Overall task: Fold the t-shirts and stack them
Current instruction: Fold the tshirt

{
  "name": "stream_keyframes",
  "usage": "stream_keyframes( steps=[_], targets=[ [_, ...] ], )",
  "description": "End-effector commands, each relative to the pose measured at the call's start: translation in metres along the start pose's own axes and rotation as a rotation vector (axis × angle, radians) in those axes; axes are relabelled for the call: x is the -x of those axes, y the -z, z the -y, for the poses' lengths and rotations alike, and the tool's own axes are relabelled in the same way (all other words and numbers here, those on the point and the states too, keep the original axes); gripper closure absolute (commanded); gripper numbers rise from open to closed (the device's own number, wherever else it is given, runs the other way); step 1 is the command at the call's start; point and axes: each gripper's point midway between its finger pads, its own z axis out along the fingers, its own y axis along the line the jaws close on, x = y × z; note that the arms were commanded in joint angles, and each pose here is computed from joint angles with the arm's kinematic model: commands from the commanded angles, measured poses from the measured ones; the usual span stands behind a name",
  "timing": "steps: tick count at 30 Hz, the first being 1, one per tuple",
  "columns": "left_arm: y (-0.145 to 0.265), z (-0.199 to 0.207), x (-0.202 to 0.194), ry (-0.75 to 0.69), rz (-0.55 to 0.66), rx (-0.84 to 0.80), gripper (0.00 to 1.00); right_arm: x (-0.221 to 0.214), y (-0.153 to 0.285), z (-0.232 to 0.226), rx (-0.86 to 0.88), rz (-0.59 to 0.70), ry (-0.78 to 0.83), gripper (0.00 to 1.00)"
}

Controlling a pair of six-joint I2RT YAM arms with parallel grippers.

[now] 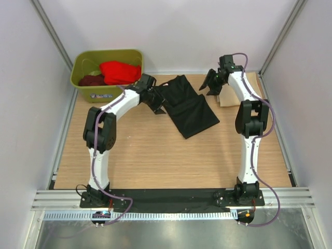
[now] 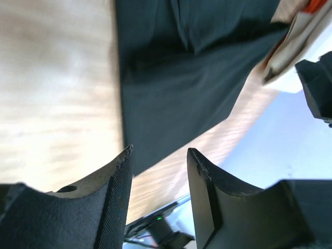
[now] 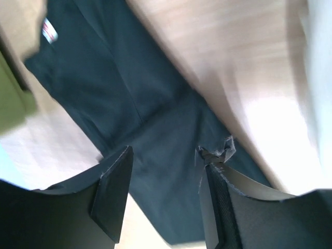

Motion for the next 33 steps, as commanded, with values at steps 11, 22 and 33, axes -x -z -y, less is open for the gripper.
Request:
stream_keyframes(
  steps=[11,22,33],
  targets=[
    [-0.003,-0.023,-0.095,-0.182,-0.098,0.075,0.52,-0.079,0.056,0.073,-0.164,-0.227,0.168,0.49],
    [-0.049,-0.044,-0.109,-0.080,-0.147,0.073,0.48,-0.088,0.044,0.115,-0.270,-0.251,0.139,0.51],
    [-0.071,-0.046,-0.120,-0.062,-0.170,0.077,0.51,-0.089,0.042,0.126,-0.252,-0.265,0.111,0.52]
  ],
)
